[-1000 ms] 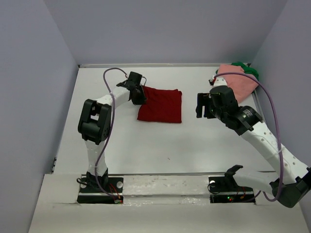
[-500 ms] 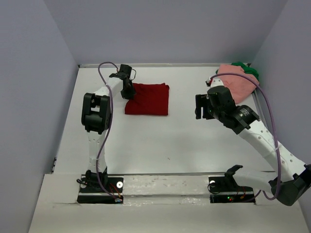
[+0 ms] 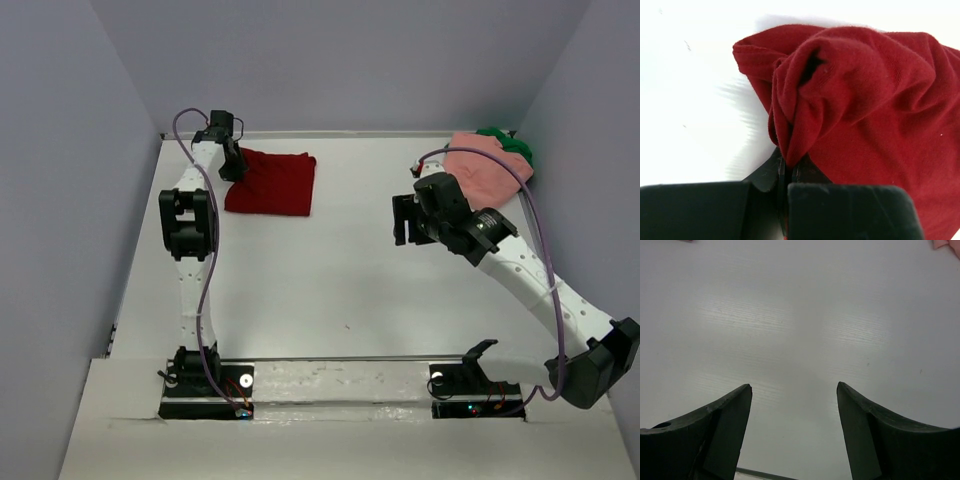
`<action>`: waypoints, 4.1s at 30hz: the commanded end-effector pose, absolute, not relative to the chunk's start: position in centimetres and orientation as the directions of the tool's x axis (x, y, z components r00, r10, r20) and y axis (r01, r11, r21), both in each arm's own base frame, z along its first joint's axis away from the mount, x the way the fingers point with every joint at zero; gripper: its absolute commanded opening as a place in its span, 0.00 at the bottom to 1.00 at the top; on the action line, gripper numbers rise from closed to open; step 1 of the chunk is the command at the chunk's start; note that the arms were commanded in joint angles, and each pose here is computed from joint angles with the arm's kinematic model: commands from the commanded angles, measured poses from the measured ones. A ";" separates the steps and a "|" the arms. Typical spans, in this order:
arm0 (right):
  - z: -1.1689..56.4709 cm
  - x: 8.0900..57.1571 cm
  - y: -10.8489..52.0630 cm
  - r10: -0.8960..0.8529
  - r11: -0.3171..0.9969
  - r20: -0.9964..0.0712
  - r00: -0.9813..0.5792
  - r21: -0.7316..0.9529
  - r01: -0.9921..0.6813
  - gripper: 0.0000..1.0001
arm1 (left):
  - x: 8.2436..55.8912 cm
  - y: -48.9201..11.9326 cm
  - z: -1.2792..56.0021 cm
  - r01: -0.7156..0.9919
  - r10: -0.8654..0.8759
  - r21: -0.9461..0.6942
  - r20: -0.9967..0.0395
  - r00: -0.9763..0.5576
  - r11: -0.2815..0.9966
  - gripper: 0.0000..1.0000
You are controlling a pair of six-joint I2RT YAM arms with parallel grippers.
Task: Fold and stack the t-shirts
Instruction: Neatly place the folded tshirt to the corner
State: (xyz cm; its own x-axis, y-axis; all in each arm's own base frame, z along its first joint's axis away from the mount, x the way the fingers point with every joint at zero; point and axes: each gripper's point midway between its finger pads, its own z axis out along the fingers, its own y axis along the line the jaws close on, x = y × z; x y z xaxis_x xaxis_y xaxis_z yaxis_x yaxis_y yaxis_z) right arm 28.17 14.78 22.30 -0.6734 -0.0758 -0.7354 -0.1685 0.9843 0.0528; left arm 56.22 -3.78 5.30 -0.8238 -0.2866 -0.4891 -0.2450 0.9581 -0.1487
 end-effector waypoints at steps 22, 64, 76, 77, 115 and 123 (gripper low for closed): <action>24.5 30.4 15.9 -0.119 0.981 -0.748 -0.653 0.011 -0.191 0.73 | 58.9 9.8 10.3 -0.353 -0.269 0.003 -0.640 -0.720 0.936 0.00; 24.2 28.9 15.5 -0.094 0.990 -0.647 -0.757 0.018 -0.138 0.72 | 63.3 20.9 8.7 -0.390 -0.130 0.157 -0.776 -0.617 0.907 0.00; 23.7 28.6 15.9 -0.105 0.989 -0.634 -0.766 0.017 -0.150 0.71 | 63.7 22.7 9.2 -0.422 -0.173 0.101 -0.808 -0.564 0.901 0.00; 23.6 28.6 15.9 -0.106 0.988 -0.632 -0.768 0.019 -0.152 0.71 | 63.7 22.8 9.3 -0.427 -0.178 0.097 -0.810 -0.559 0.899 0.03; 21.2 27.1 16.2 -0.111 0.981 -0.613 -0.782 0.060 -0.187 0.70 | 64.6 9.3 20.9 -0.372 0.050 0.233 -0.896 -0.440 0.898 0.79; 21.5 26.6 16.0 -0.087 0.983 -0.624 -0.776 0.073 -0.169 0.70 | 65.7 7.0 18.0 -0.270 0.011 0.158 -0.880 -0.475 0.950 0.00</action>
